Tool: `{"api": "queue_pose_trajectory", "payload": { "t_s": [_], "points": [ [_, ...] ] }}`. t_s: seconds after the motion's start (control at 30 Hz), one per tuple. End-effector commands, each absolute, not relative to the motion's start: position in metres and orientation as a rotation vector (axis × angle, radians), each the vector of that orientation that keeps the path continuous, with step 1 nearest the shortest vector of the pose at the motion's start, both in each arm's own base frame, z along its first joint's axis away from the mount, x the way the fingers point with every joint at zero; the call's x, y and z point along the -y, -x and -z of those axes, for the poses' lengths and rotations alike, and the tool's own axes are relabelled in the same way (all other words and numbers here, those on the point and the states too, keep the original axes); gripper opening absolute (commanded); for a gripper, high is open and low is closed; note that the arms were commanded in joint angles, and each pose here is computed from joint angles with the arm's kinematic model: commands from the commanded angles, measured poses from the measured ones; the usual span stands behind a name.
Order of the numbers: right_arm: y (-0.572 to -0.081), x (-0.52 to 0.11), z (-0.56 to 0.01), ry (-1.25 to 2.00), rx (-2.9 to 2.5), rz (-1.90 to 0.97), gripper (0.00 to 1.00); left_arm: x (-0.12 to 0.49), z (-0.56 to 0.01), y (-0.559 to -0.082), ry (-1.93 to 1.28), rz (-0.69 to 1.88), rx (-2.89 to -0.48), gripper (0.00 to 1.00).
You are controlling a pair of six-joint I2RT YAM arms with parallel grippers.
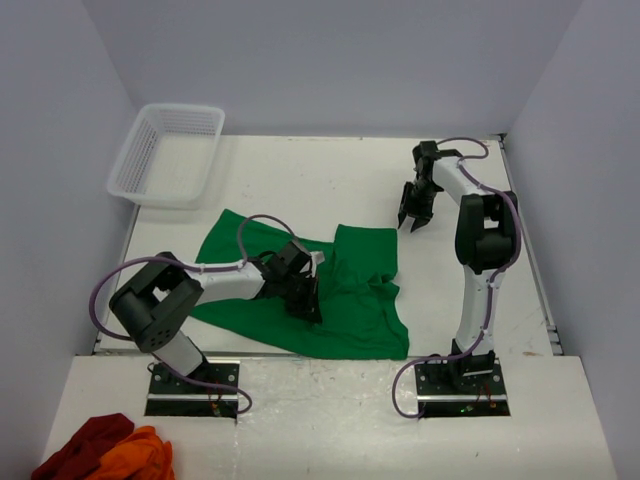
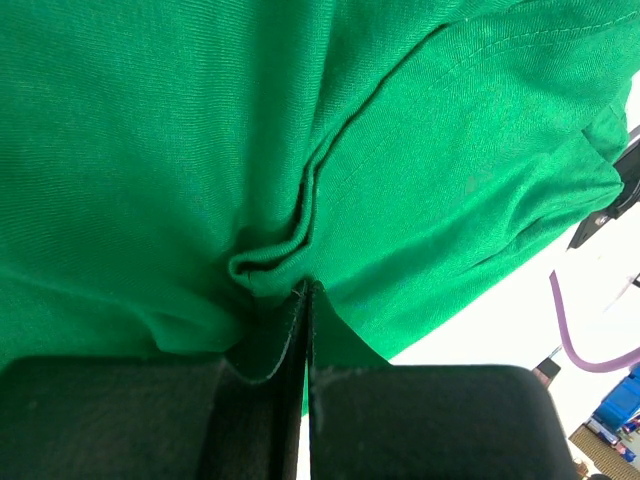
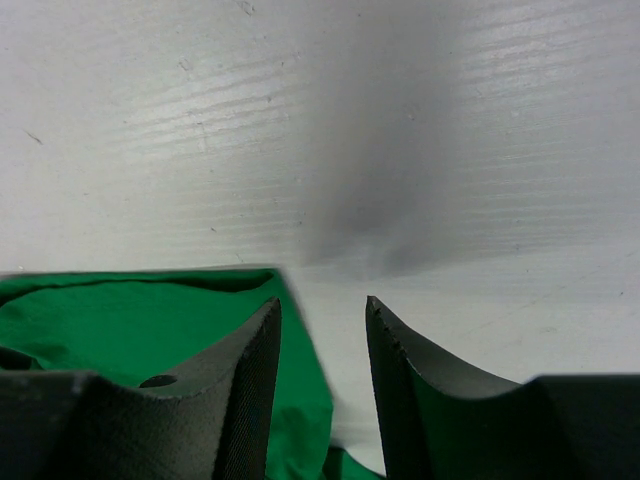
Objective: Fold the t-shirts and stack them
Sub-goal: Grap the side of the flattened tshirt furthest away from the robot with both arms
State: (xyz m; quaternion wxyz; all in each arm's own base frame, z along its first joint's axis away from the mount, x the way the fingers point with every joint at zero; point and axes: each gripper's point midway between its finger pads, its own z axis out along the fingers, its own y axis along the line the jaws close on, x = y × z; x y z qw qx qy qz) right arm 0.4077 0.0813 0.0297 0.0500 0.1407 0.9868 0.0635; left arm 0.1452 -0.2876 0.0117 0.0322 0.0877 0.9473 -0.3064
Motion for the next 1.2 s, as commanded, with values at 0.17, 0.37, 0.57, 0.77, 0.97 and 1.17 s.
{"api": "queue_pose_trajectory", "payload": {
  "t_s": [0.17,0.37,0.57,0.77,0.97,1.17],
  "points": [
    [-0.397,-0.092,-0.034,-0.351,-3.034,-0.280,0.41,0.299,-0.018,-0.157,-0.309,0.937,-2.897,0.00],
    [-0.395,-0.103,-0.035,-0.328,-3.044,-0.333,0.42,0.310,-0.025,-0.166,-0.347,0.948,-2.885,0.00],
    [-0.394,-0.112,-0.037,-0.311,-3.048,-0.373,0.42,0.321,-0.040,-0.178,-0.370,0.960,-2.849,0.00],
    [-0.403,-0.103,-0.041,-0.322,-2.998,-0.271,0.42,0.317,-0.051,-0.190,-0.384,0.888,-2.787,0.00],
    [-0.420,-0.103,-0.074,-0.319,-2.831,-0.289,0.42,0.329,-0.071,-0.229,-0.440,0.760,-2.701,0.18],
    [-0.433,-0.101,-0.108,-0.318,-2.736,-0.285,0.42,0.359,-0.102,-0.281,-0.533,0.670,-2.603,0.32]
  ]
}}
